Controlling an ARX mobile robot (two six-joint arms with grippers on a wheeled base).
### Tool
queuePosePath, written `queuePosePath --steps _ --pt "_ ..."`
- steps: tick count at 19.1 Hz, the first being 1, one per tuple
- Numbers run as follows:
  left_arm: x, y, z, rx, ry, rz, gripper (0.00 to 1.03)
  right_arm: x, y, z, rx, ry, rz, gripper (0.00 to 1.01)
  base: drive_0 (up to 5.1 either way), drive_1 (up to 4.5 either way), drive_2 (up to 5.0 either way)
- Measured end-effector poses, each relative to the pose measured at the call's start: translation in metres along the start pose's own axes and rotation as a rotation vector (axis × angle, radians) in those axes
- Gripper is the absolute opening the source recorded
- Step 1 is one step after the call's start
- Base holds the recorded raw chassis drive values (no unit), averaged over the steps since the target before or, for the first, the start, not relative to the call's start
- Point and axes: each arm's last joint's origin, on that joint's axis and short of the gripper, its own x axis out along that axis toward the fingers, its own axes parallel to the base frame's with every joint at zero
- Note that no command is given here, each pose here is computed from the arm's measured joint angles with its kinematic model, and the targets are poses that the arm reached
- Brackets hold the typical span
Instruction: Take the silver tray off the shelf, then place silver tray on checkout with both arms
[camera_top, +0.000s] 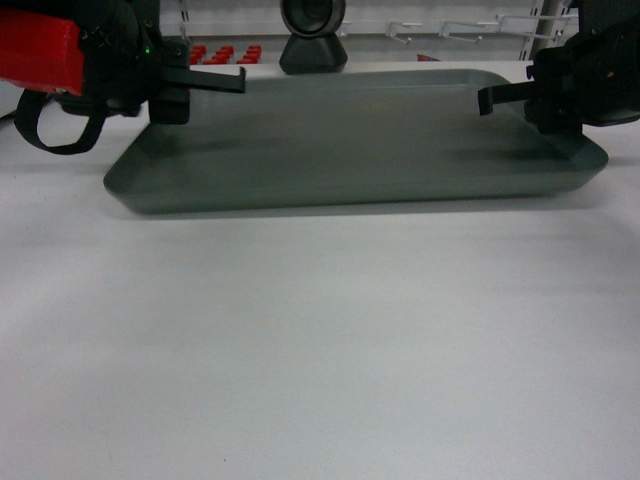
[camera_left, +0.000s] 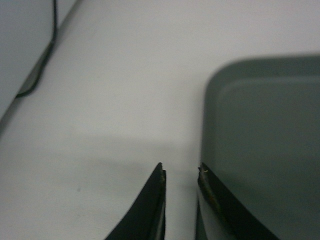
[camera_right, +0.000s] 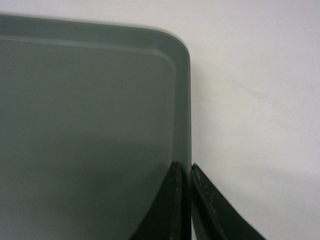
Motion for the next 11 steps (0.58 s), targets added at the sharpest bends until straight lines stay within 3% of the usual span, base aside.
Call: queuePosePath --steps 4,8,9,11 --pt "0.003 0.006 0.002 -0.017 -0.016 0.025 0.55 0.0 -0.003 0.001 -0.027 -0.008 -0.001 0.36 0.0 0.0 0.0" --pt "-0.004 -0.004 0.006 -0.03 -0.048 -0.014 0.93 0.0 -0.002 0.001 -0.027 -0.016 0.015 0.75 0.0 0.0 0.0" --pt "-0.006 -0.004 0.008 -0.051 -0.06 -0.027 1.0 0.0 -0.002 0.002 -0.02 -0.026 0.027 0.84 0.0 0.0 0.0" --pt "-0.015 -0.001 0.019 -0.121 -0.105 -0.06 0.97 -0.002 -0.002 0.006 0.004 -0.055 0.036 1.0 0.0 0.0 0.0"
